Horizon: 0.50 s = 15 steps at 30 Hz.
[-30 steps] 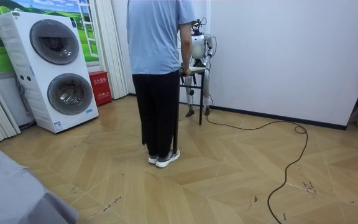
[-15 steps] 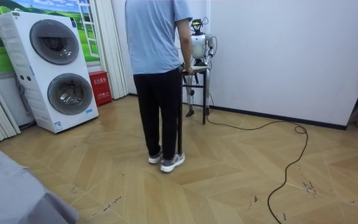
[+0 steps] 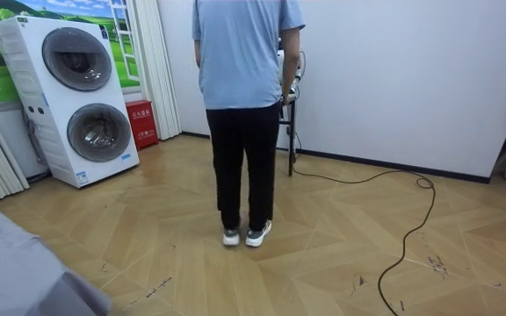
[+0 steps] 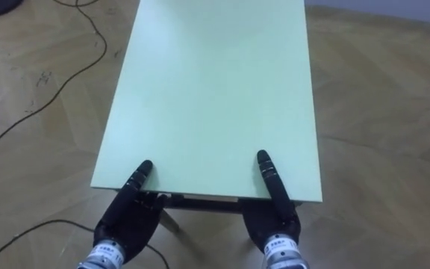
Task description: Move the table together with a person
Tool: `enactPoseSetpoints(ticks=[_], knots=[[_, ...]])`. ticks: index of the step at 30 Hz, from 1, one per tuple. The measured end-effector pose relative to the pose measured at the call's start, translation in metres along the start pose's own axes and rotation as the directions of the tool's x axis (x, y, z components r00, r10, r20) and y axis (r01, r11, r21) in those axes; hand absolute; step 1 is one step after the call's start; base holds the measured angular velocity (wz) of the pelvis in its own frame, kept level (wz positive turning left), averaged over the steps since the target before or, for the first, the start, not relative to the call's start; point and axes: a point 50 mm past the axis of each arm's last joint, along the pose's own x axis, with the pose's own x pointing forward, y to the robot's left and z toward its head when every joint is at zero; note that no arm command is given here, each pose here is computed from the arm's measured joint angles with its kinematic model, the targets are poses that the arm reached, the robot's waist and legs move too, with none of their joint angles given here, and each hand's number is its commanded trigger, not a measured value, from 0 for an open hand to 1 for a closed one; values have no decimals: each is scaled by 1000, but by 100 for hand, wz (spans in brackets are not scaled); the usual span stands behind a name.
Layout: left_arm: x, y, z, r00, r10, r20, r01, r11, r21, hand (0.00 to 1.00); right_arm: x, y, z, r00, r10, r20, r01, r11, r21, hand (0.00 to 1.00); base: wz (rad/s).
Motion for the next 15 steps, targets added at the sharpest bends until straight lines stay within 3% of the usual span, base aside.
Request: enactPoseSetpoints(ticks=[15], knots=[[1, -1, 0, 1000, -3, -1, 3, 1000, 2, 100, 0, 0, 2, 1000, 0, 2, 0, 1000, 9, 100, 24]])
